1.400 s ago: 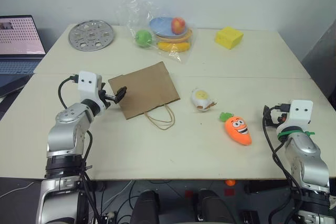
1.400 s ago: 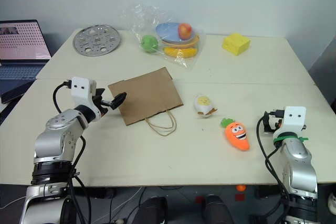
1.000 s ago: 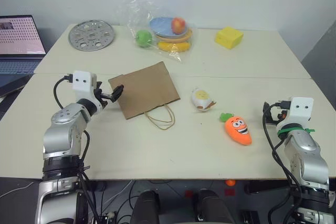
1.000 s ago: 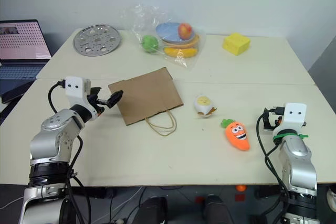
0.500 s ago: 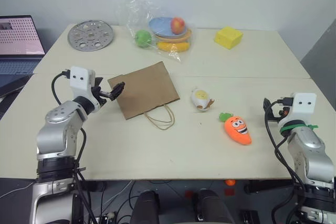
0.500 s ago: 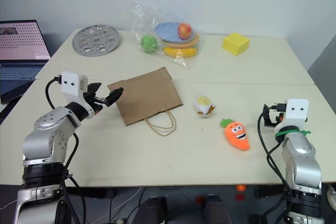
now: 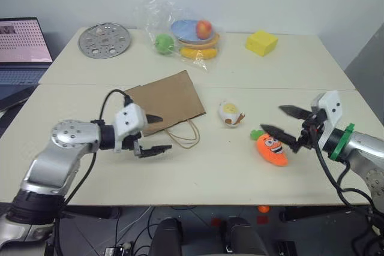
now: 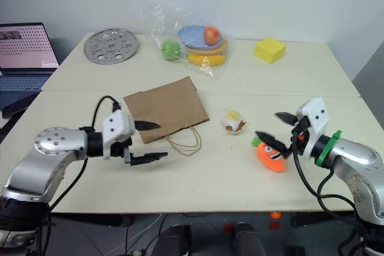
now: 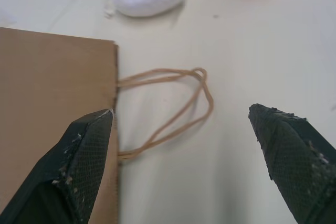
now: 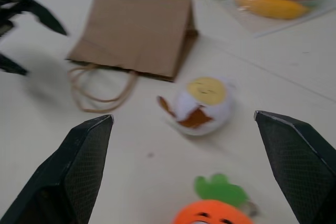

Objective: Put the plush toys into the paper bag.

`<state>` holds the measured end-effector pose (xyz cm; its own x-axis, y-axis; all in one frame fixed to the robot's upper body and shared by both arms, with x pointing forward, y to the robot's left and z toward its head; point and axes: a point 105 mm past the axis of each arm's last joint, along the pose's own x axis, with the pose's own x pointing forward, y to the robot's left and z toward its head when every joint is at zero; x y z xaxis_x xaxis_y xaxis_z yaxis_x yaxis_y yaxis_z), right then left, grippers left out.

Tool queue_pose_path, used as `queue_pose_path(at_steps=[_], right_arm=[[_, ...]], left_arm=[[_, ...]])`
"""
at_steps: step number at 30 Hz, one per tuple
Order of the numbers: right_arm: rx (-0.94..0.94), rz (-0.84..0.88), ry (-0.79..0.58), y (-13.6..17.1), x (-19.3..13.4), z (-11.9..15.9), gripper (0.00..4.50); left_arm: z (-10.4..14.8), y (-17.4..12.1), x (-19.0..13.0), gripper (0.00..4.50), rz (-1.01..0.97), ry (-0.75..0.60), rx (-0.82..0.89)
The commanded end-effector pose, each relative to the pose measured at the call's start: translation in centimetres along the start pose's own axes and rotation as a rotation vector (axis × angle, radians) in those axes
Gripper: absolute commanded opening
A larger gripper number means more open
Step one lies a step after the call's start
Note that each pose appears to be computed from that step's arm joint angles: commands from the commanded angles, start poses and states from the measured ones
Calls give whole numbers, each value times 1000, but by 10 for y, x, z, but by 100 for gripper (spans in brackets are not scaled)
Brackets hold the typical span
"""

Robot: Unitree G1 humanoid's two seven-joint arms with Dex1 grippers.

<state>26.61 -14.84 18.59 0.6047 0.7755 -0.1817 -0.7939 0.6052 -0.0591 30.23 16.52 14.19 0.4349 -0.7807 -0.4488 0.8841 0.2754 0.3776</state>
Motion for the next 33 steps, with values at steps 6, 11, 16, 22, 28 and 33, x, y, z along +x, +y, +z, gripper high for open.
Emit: queue_pose_path(at_steps=[6, 11, 16, 22, 28, 33], right_arm=[[-36, 2, -35, 16, 9, 17, 450], [-32, -29, -36, 16, 5, 17, 450], [-30, -54, -30, 15, 2, 15, 450], [-31, -80, -35, 13, 0, 17, 450], [-34, -81, -33, 13, -1, 17, 450], [-31, -78, -36, 13, 1, 16, 450]], left_arm=[[-7, 14, 30, 444, 34, -5, 95], [-2, 25, 42, 444, 62, -57, 71], [-4, 25, 45, 444, 56, -64, 69], [-9, 33, 49, 426, 70, -34, 105], [-15, 30, 47, 277, 41, -10, 140], [-14, 32, 44, 123, 46, -11, 134]])
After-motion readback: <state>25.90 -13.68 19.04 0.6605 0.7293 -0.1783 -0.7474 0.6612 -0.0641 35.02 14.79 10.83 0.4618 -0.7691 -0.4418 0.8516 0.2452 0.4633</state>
